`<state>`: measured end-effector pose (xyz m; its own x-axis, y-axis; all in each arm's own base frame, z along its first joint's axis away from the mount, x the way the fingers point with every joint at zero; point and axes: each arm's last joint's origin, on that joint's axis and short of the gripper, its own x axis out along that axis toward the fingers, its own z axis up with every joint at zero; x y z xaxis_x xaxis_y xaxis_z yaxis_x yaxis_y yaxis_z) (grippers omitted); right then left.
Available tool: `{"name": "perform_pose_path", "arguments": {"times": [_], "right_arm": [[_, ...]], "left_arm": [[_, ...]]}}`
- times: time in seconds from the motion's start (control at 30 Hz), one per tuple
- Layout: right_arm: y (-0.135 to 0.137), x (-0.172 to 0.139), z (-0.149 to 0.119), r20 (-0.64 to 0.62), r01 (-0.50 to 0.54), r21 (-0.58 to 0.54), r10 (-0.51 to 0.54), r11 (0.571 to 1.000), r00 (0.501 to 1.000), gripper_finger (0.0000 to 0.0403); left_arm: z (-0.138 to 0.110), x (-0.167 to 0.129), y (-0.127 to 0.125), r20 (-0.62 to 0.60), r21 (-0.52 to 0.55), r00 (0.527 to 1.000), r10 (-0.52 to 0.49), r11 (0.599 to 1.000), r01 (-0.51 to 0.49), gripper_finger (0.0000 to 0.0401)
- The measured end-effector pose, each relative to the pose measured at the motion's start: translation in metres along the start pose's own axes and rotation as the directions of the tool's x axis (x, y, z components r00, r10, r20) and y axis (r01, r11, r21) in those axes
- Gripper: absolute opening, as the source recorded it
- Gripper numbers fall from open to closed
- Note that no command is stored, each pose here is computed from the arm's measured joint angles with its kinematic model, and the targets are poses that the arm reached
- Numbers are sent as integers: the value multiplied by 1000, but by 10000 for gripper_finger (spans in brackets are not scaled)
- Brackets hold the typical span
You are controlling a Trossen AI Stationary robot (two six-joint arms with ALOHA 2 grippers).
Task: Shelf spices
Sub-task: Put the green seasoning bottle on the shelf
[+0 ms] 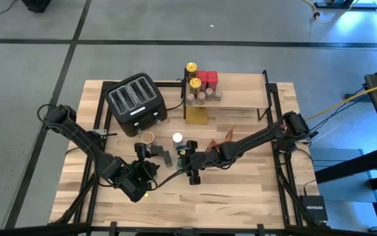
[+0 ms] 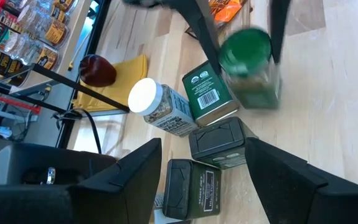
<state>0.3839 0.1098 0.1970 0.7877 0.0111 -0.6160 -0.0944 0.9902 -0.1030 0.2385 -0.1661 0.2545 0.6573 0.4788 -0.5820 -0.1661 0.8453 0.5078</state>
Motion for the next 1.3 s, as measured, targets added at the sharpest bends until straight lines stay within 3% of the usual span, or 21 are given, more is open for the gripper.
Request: {"name": "perform_pose_path", "arguments": {"times": [0.23,0.6,0.83,0.9,1.07,1.2,1.3], "right_arm": [[-13,-48,13,-47,116,-20,-116,993,992,213],[-48,-172,25,-29,367,-46,-368,929,929,213],[-79,-240,8,31,488,72,-491,870,870,215],[-92,-252,-4,24,550,112,-556,828,831,213],[-127,-269,-28,-49,708,223,-717,671,695,213],[-153,-278,-37,-129,783,296,-790,546,600,213],[-173,-280,-43,-183,805,348,-808,480,561,213]], "left_arm": [[0,0,0,0,-8,1000,0,1000,0,224],[0,0,0,0,-8,1000,0,1000,0,224],[0,0,0,0,5,1000,0,1000,0,224],[0,0,0,0,5,1000,0,1000,0,224],[0,0,0,1,4,1000,2,1000,-2,224],[0,0,0,3,12,1000,7,1000,-7,224],[0,0,0,8,11,1000,15,1000,-15,224]]}}
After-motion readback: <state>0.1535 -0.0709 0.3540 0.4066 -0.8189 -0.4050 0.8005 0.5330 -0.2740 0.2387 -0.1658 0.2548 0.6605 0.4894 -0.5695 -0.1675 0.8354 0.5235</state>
